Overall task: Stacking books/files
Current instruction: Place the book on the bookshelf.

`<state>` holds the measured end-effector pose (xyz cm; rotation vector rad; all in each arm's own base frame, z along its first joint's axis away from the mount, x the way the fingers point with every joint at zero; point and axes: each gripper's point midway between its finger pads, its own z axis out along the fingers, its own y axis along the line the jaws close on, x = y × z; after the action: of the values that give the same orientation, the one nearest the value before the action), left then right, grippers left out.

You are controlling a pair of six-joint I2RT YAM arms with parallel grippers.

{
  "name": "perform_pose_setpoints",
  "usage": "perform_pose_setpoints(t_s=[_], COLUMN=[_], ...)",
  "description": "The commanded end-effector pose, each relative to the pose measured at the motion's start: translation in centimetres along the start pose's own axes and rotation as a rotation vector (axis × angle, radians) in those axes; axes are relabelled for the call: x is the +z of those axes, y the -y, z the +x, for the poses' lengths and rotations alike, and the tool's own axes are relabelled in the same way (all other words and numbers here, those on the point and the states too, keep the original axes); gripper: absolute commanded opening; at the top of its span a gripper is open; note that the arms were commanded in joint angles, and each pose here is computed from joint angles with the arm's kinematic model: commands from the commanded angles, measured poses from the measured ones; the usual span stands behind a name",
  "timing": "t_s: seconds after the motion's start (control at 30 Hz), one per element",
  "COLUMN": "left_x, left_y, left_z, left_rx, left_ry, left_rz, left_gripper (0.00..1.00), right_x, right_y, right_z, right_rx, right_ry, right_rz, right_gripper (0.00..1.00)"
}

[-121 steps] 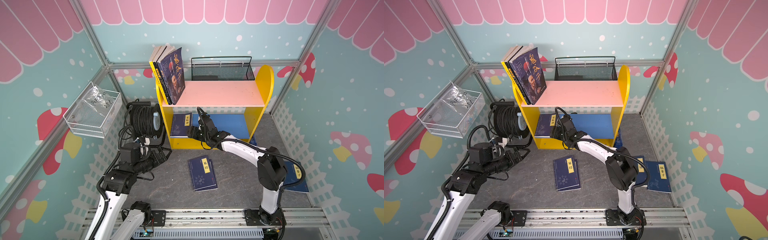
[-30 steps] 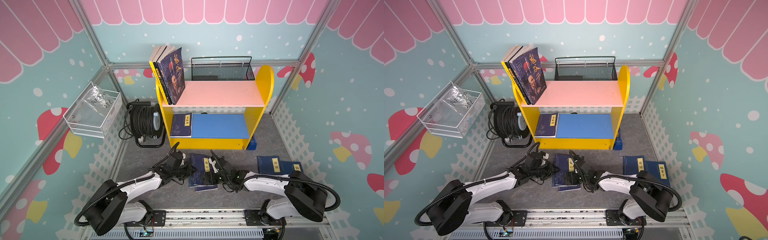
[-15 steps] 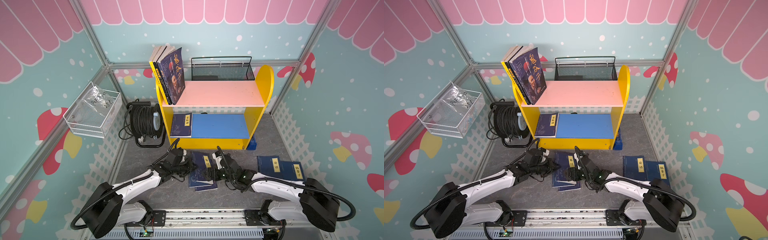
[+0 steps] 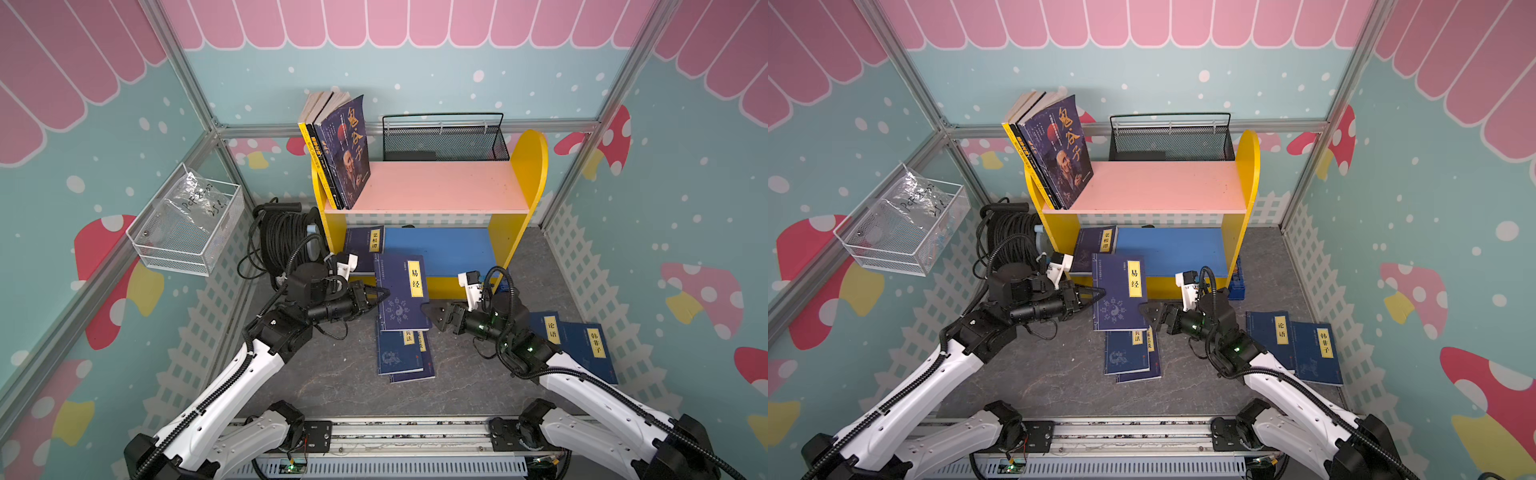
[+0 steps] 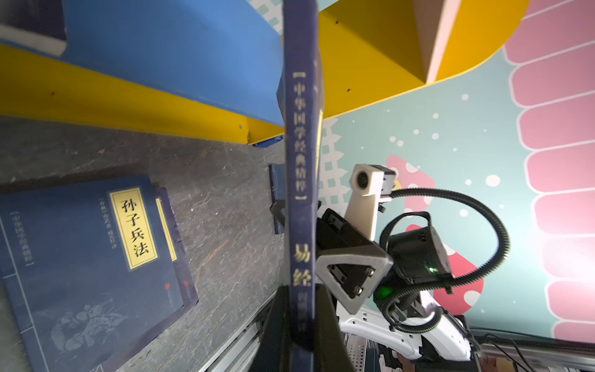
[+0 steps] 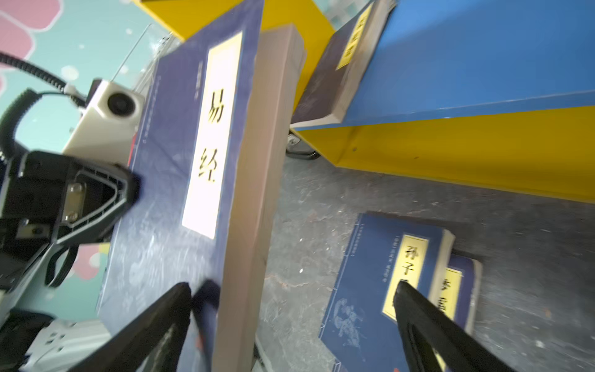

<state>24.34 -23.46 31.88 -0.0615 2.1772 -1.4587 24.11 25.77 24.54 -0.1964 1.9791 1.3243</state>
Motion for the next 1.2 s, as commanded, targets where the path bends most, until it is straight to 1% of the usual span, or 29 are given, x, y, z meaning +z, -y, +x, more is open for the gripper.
perform_pose_setpoints(t_s=[0.0,0.1,0.3,0.33,0.47,0.5,0.57,0.6,0.77,0.83,0.87,0.97,1.13,1.17], left_x=[-1.1,-1.4,-1.8,-1.9,-1.9,-2.2,-2.3,-2.2,-1.9,-1.7,-1.6,-1.1,-1.0,-1.0], left_y=[2.2,3.4,3.9,3.9,4.1,3.6,3.7,3.6,3.1,2.9,2.7,1.9,1.2,1.0], left_z=[0.3,-0.2,-1.0,-1.1,-1.5,-2.3,-2.6,-2.7,-2.9,-3.0,-3.1,-3.1,-3.3,-3.3], left_rx=[0.07,0.093,0.104,0.1,0.097,0.091,0.095,0.096,0.095,0.098,0.099,0.087,0.081,0.078], left_ry=[-0.053,-0.047,-0.028,-0.023,-0.017,0.008,0.016,0.016,0.015,0.011,0.009,-0.001,0.011,0.012], left_rz=[0.052,0.077,0.091,0.094,0.118,0.109,0.117,0.119,0.123,0.123,0.121,0.11,0.094,0.09], left_gripper=[0.0,0.0,0.0,0.0,0.0,0.0,0.0,0.0,0.0,0.0,0.0,0.0,0.0,0.0], right_x=[0.0,0.1,-0.2,-0.2,0.1,0.1,0.0,0.0,-0.1,0.0,0.0,0.0,0.4,0.4], right_y=[-4.7,-5.1,-7.0,-7.1,-7.1,-7.3,-7.5,-7.4,-7.4,-7.1,-6.7,-6.3,-5.8,-5.8], right_z=[-1.0,-1.3,-1.2,-1.1,-0.9,-0.8,-0.8,-0.8,-0.8,-0.6,-0.4,-0.2,-0.1,-0.1], right_rx=[-0.04,-0.051,-0.042,-0.04,-0.01,-0.001,0.005,0.01,0.042,0.069,0.087,0.12,0.142,0.144], right_ry=[-0.004,0.008,0.02,0.019,0.004,-0.003,-0.003,0.0,0.007,0.011,0.013,0.019,0.017,0.017], right_rz=[-0.231,-0.259,-0.412,-0.424,-0.459,-0.472,-0.49,-0.49,-0.506,-0.508,-0.503,-0.513,-0.507,-0.505], right_gripper=[0.99,0.99,0.95,0.92,0.7,0.66,0.64,0.61,0.51,0.4,0.38,0.36,0.27,0.27])
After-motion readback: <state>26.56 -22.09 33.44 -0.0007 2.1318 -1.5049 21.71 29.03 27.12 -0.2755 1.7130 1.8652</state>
